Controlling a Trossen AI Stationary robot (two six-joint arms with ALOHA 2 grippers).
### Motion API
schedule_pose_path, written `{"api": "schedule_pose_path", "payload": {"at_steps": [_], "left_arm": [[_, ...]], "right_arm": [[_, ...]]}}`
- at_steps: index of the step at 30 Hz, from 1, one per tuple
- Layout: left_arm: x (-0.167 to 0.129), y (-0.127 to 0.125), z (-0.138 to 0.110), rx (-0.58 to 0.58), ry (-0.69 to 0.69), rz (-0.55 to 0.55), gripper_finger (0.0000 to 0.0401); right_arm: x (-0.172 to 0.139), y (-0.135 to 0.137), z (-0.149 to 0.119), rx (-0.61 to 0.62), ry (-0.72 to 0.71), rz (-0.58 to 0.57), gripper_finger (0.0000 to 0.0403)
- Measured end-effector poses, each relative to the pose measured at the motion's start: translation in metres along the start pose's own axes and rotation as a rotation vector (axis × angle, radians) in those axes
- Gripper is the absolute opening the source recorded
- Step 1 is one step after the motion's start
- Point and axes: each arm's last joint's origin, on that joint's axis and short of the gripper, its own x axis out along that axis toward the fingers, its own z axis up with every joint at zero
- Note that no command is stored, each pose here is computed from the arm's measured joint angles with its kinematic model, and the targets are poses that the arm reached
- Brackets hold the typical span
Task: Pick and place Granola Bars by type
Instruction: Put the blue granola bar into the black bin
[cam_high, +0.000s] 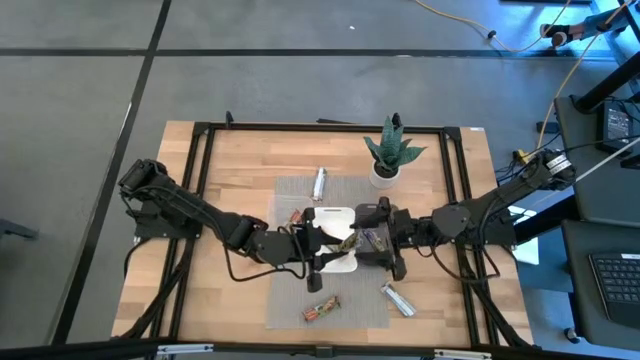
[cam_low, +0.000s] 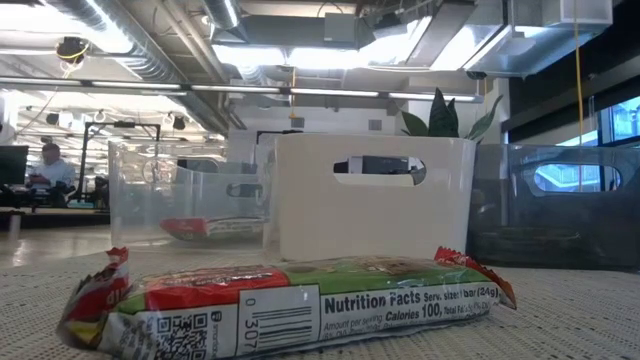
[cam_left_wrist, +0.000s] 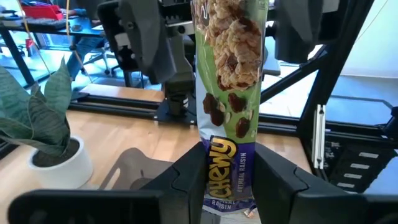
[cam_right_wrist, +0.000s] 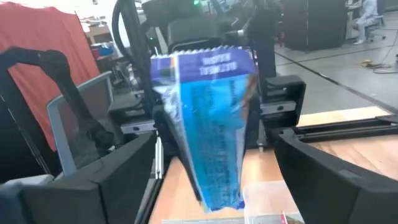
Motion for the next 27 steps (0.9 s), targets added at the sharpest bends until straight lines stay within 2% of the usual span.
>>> {"api": "schedule_pose_path", "payload": {"at_steps": [8, 18, 27], "left_arm": [[0.0000, 0.0000, 0.0000, 0.000, 0.000, -0.001, 0.0102], [0.0000, 0.0000, -0.0001, 0.000, 0.001, 0.000, 0.0102], [-0.0001, -0.0001, -0.0001, 0.000, 0.000, 0.001, 0.0102]], "right_arm": [[0.0032, -0.0041, 0.0030, 0.023, -0.004, 0.106, 0.0267], [0.0041, -0.0053, 0.0030, 0.002, -0.006, 0.107, 0.0217], [0.0041, -0.0055, 0.0030, -0.029, -0.008, 0.105, 0.0152]]}}
